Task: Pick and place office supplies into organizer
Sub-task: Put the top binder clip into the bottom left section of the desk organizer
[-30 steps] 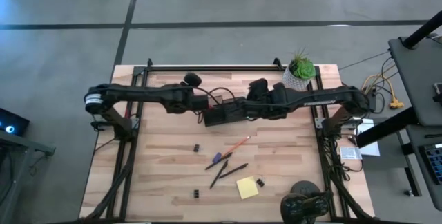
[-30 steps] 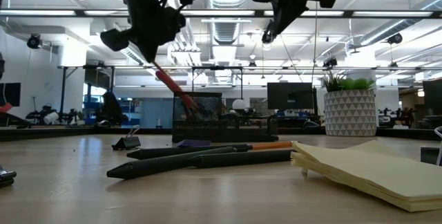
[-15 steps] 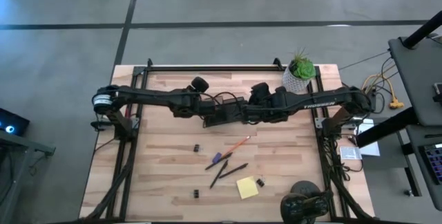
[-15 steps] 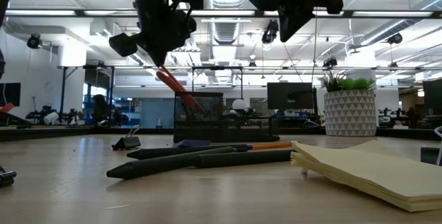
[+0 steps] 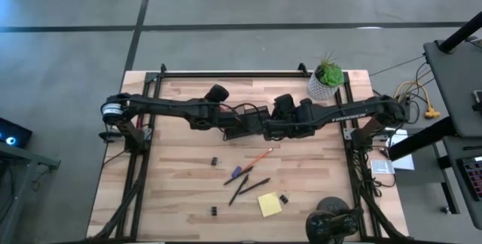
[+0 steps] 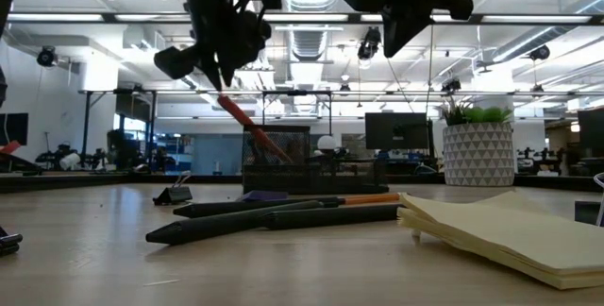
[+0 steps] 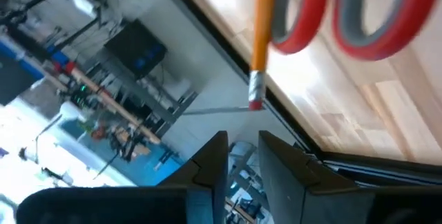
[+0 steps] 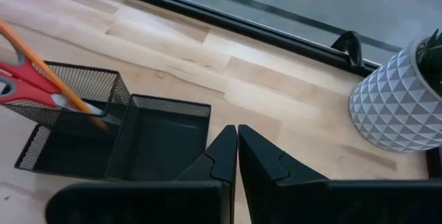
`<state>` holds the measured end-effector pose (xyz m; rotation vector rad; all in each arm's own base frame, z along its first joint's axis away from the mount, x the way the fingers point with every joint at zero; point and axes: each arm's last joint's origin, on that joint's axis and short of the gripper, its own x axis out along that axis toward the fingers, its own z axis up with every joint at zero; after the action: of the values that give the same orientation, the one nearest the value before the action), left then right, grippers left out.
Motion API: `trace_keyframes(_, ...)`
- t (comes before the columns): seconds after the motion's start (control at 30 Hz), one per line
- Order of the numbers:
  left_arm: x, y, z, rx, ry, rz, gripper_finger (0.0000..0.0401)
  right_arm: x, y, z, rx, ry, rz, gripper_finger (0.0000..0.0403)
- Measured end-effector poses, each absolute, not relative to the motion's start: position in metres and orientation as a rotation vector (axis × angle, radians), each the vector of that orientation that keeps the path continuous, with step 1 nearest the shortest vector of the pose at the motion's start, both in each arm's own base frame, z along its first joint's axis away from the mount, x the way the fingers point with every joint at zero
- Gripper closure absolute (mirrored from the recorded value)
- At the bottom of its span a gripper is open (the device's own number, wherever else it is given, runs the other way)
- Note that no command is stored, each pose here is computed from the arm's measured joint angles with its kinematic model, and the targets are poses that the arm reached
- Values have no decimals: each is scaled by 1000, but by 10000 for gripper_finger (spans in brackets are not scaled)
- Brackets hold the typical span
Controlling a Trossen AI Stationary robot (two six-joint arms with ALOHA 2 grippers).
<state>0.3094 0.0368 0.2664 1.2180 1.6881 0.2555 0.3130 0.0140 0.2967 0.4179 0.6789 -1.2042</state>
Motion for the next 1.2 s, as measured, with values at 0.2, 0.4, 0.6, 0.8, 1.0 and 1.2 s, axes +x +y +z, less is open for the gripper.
trace_keyframes(0.2,301,37,272,1241,1735,283,328,313,16,297,419,677,-1197,394)
trace_keyframes(0.4,282,36,292,1161,1717,370,328,314,20,296,453,691,-1175,394)
trace_keyframes(0.6,247,26,320,733,1558,483,328,320,26,290,484,845,-988,394)
trace_keyframes(0.8,219,7,339,7,1322,246,328,333,41,272,421,1076,-484,394)
trace_keyframes(1.0,204,-1,342,-239,1170,136,328,340,50,242,295,1121,-239,394)
trace_keyframes(1.2,184,-3,326,-343,1177,149,328,353,57,221,233,1189,-109,369)
